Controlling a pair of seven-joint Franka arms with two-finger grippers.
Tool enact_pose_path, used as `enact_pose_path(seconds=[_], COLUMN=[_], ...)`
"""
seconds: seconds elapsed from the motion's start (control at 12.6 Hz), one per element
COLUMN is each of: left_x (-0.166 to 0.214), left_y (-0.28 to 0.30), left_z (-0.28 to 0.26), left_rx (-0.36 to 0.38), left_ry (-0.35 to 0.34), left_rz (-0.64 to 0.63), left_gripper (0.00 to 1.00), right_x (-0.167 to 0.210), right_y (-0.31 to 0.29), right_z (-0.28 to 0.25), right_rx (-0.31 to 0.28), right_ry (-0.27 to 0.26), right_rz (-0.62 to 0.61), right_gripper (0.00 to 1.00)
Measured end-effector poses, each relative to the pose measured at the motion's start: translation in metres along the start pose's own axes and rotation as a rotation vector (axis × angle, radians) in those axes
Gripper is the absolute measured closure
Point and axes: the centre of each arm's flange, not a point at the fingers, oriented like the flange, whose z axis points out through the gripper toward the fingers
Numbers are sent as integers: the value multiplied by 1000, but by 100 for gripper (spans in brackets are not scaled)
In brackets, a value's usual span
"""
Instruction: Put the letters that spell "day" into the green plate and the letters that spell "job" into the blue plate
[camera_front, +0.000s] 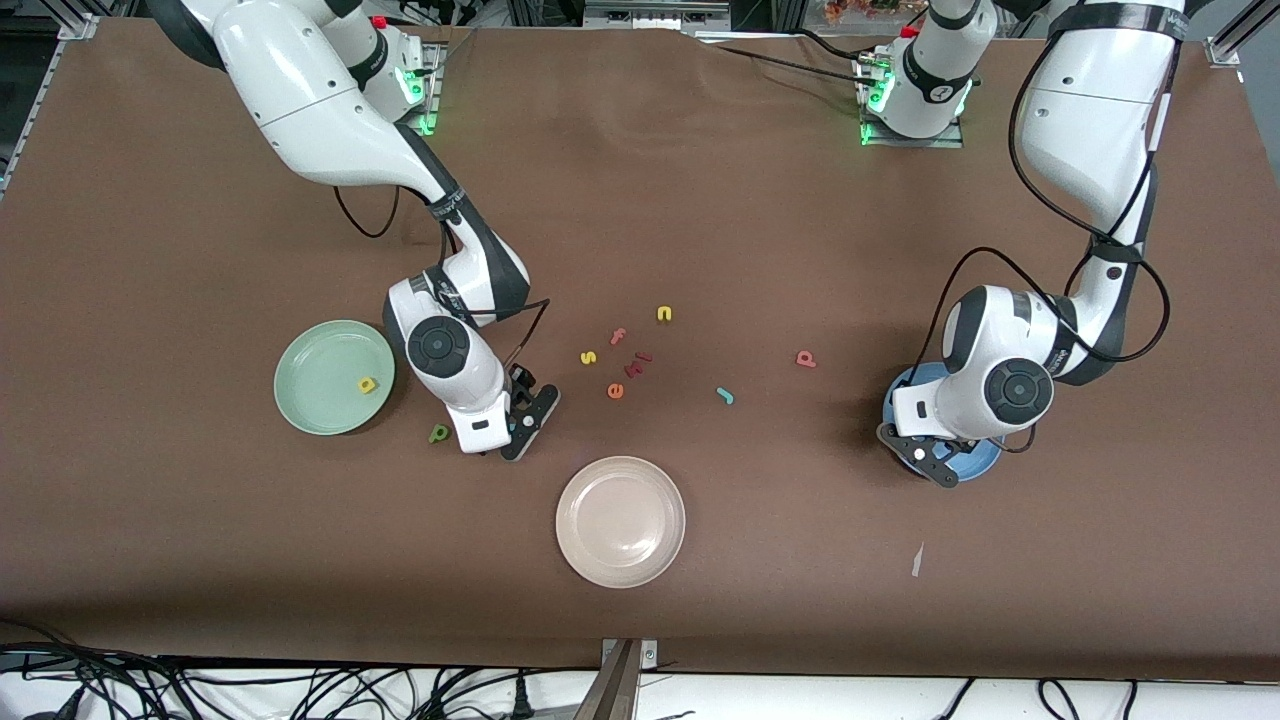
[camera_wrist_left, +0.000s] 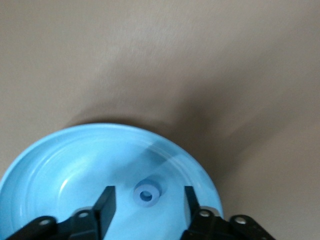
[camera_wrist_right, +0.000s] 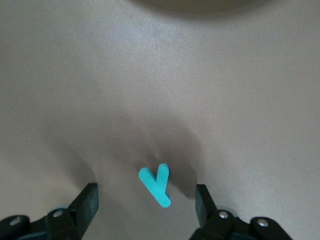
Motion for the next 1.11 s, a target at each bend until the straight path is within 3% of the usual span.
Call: enact_pose_path(seconds=[0.16, 0.24, 0.32, 0.71, 1.11], left_x=[14, 22, 30, 45, 38], left_y=[30, 48, 65, 133, 188], left_z=[-15, -22, -27, -19, 23], left_rx=[-6, -6, -7, -58, -80], left_ry=[-1, -1, 1, -23, -20], left_rz=[-50, -84, -121, -281, -294], left_gripper=[7, 0, 0, 0, 0], right_x=[6, 10, 13, 13, 10], right_y=[2, 2, 2, 2, 7], right_z=[-4, -6, -7, -4, -4], right_rx=[-5, -6, -6, -4, -2], right_ry=[15, 23, 29, 27, 20], right_rz=[-1, -3, -4, -3, -10], right_gripper=[26, 26, 30, 32, 32])
